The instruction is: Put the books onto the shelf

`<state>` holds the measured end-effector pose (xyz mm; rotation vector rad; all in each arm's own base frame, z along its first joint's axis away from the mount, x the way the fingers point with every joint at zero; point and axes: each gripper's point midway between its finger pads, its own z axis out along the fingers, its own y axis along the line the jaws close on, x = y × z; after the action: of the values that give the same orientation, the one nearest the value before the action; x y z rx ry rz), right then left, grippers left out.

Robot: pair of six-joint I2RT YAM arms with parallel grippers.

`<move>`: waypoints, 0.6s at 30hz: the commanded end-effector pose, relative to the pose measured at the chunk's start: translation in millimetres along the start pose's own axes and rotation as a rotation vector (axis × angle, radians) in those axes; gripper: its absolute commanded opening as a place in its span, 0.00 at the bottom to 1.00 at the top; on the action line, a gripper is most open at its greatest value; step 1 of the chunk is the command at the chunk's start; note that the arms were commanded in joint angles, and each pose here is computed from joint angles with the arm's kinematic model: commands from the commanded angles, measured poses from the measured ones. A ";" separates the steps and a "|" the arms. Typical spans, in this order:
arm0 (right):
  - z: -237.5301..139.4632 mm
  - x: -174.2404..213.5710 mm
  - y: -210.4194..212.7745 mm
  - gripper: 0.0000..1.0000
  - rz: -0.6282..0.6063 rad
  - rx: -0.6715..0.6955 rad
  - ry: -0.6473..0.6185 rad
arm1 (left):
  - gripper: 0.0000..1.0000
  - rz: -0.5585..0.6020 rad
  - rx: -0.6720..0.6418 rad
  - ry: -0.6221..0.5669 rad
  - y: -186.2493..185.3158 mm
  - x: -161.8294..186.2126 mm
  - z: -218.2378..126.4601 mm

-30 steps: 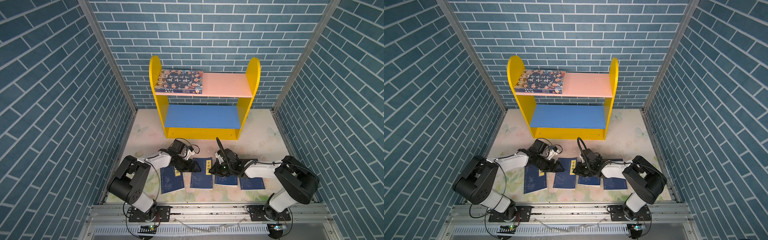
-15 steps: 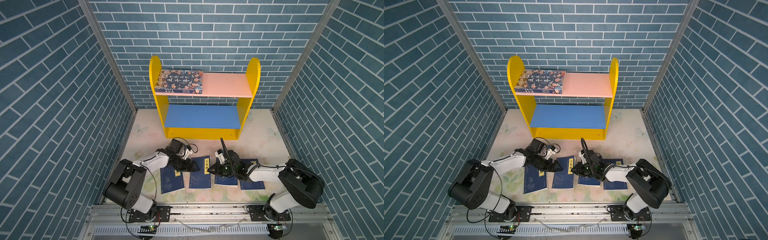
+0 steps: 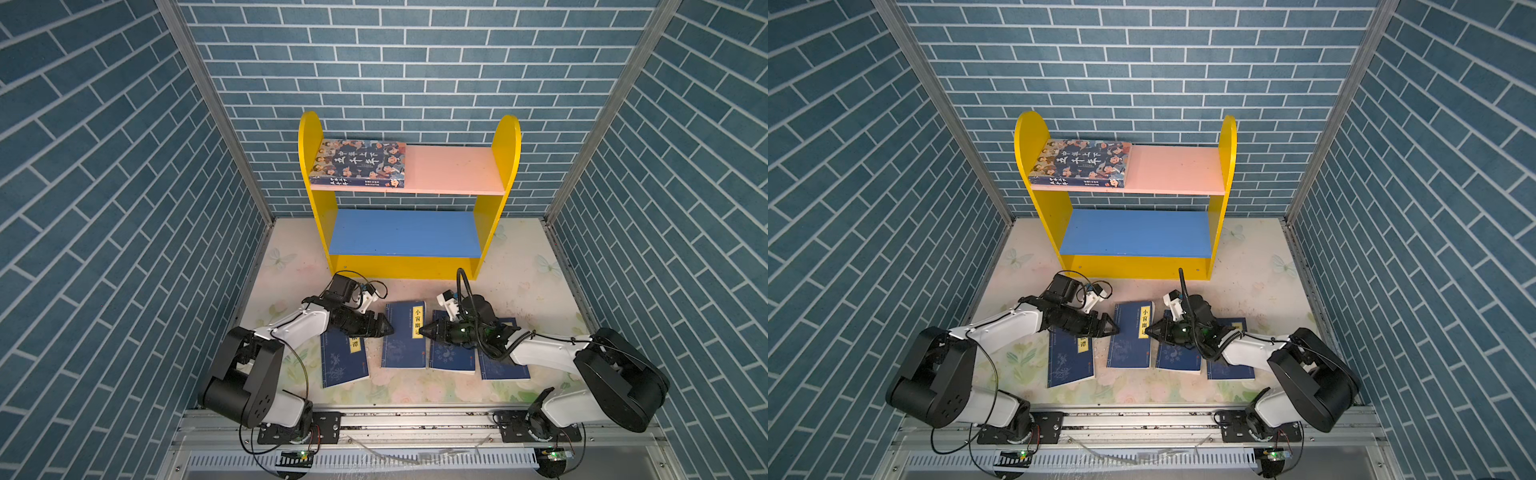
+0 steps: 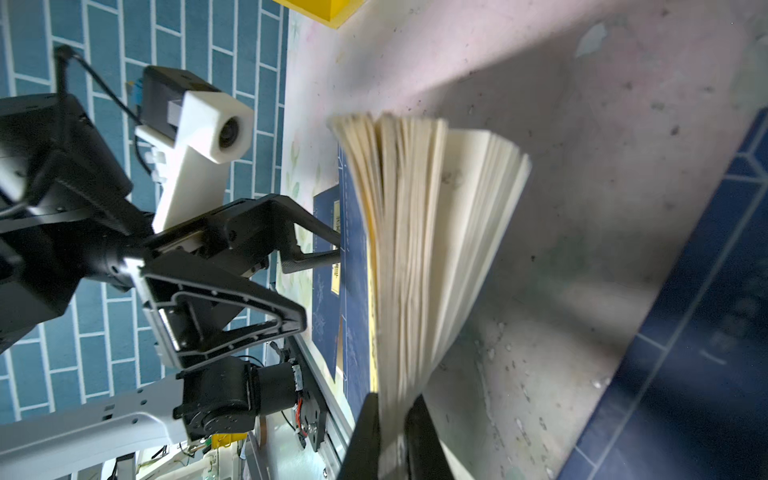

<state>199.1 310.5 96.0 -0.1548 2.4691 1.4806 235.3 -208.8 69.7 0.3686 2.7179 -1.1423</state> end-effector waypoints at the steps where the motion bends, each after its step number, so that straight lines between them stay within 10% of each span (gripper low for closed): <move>1: -8.5 -5.7 32.5 0.00 -0.035 -0.117 -0.002 | 0.91 0.004 0.066 -0.004 -9.9 -1.2 -1.9; 10: -7.9 -7.2 50.9 0.00 -0.047 -0.198 0.029 | 0.77 -0.027 0.308 0.004 -54.2 -6.1 -12.0; 14: -4.1 -8.6 51.7 0.00 -0.041 -0.207 0.039 | 0.60 -0.030 0.373 0.004 -69.4 -10.5 -20.0; 18: 0.0 -9.7 50.9 0.00 -0.038 -0.208 0.048 | 0.23 -0.035 0.388 0.006 -75.3 -11.6 -24.5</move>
<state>189.6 323.5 119.5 -0.2484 2.4069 1.6621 225.3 -238.6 120.1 0.3244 2.5743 -1.5993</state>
